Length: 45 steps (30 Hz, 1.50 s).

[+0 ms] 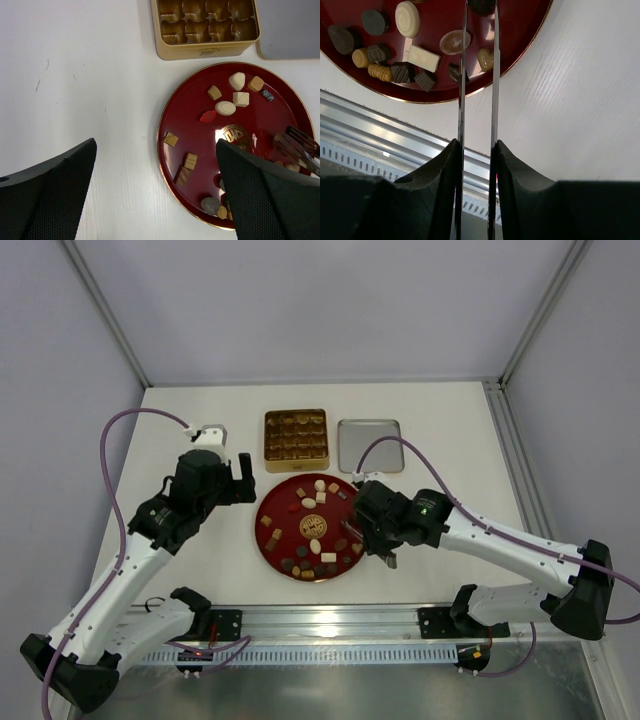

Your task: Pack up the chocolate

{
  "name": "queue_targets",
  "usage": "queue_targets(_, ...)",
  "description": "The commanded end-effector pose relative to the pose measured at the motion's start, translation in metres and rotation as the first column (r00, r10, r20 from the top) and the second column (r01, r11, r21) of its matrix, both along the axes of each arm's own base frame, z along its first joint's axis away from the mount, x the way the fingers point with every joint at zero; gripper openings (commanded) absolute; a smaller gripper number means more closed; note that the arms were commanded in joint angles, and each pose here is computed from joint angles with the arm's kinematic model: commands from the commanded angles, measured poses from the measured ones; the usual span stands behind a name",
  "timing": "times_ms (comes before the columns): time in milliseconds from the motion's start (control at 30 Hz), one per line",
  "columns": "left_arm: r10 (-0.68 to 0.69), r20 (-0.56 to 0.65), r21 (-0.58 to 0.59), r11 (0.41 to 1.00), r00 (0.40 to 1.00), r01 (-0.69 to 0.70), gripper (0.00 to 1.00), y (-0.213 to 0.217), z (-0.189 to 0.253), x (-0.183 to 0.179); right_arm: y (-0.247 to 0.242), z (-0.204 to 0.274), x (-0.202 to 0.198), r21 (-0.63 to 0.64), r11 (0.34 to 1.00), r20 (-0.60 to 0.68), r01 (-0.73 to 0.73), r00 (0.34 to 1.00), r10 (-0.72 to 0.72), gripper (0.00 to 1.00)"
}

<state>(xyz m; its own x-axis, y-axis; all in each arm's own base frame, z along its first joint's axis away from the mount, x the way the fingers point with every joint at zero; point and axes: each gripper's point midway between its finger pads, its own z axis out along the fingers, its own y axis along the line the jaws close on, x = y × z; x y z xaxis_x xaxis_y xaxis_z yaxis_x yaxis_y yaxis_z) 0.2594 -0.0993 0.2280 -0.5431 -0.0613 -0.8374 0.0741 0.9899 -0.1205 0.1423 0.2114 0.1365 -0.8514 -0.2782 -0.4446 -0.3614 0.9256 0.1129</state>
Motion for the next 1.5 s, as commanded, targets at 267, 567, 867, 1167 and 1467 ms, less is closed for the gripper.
queue_targets(267, 0.002, 0.030, -0.011, 1.000, 1.000, -0.002, 1.00, -0.001, 0.007, 0.004, 0.025, 0.035, 0.026, 0.038, 0.999, 0.102, -0.027, 0.994, 0.023, 0.34)
queue_targets(567, 0.003, 0.033, -0.014, 1.000, 0.999, -0.003, 1.00, -0.001, 0.008, 0.004, 0.048, 0.048, 0.046, 0.088, 0.995, 0.141, -0.039, 0.990, 0.026, 0.34)
queue_targets(867, 0.001, 0.031, -0.012, 1.000, 1.000, -0.001, 1.00, -0.001, 0.007, 0.004, 0.068, 0.069, 0.093, 0.140, 0.989, 0.208, -0.039, 0.978, 0.009, 0.34)
queue_targets(1167, -0.005, 0.020, -0.011, 1.000, 1.000, 0.006, 1.00, -0.003, 0.004, 0.004, 0.081, 0.101, 0.176, 0.169, 0.985, 0.326, -0.025, 0.945, -0.032, 0.34)
queue_targets(1467, -0.001, 0.013, -0.006, 1.000, 1.000, 0.001, 1.00, -0.003, 0.002, 0.006, 0.107, 0.101, 0.255, 0.178, 0.984, 0.379, -0.011, 0.923, -0.058, 0.33)
